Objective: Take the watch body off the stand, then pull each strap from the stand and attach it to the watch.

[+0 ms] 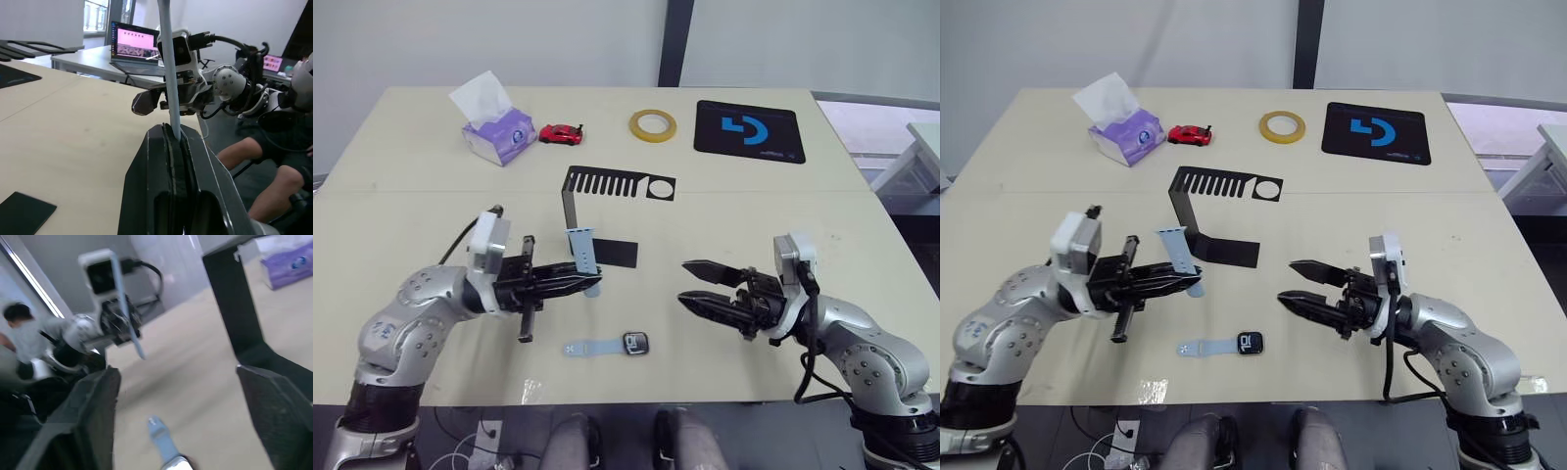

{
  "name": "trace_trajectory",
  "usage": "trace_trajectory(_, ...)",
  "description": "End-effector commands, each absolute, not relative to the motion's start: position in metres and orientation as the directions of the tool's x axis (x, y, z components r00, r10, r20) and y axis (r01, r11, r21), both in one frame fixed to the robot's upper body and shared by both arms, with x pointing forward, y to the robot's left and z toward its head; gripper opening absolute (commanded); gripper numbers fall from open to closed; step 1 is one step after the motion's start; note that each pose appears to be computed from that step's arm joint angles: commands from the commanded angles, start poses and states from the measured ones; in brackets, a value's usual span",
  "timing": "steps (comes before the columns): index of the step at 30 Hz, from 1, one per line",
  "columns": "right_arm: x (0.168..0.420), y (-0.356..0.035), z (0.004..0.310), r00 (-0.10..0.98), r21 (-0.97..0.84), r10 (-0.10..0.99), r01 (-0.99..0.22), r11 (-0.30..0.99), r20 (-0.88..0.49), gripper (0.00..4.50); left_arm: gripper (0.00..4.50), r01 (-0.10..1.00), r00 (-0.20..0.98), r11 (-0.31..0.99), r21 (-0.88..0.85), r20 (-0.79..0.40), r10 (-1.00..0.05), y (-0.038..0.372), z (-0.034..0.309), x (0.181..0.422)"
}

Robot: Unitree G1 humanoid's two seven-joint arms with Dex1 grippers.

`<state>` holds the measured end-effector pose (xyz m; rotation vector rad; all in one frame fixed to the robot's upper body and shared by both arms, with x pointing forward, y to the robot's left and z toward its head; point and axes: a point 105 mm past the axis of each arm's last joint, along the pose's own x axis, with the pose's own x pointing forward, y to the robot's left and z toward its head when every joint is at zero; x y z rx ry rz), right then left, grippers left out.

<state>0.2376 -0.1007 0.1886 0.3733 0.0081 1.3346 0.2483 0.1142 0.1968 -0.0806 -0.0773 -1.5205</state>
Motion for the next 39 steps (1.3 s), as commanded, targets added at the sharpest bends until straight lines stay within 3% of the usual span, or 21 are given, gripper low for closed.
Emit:
trace_trajectory(1, 0.227, -0.081, 0.201, 0.222, 0.325, 0.938, -0.937, 0.129, 0.267, 4.38, 0.0, 0.998, -0.057, -0.06, -0.029, 0.106, -0.993, 0.097, 0.195, 0.244)
trace_trajectory(10, 0.233, -0.056, 0.212, 0.213, 0.376, 0.933, -0.922, 0.094, 0.291, 4.38, 0.0, 0.988, -0.134, -0.145, -0.058, 0.164, -0.977, 0.074, 0.197, 0.242)
trace_trajectory(21, 0.233, -0.046, 0.22, 0.173, 0.353, 0.929, -0.934, 0.05, 0.327, 4.38, 0.0, 0.987, -0.125, -0.14, -0.076, 0.182, -0.975, 0.067, 0.194, 0.241)
trace_trajectory(24, 0.233, -0.045, 0.221, 0.169, 0.346, 0.93, -0.937, 0.048, 0.327, 3.64, 0.0, 0.988, -0.125, -0.14, -0.072, 0.184, -0.975, 0.065, 0.193, 0.24)
trace_trajectory(39, 0.235, -0.044, 0.222, 0.18, 0.362, 0.92, -0.931, 0.045, 0.349, 3.64, 0.0, 0.987, -0.126, -0.144, -0.077, 0.205, -0.971, 0.061, 0.194, 0.239)
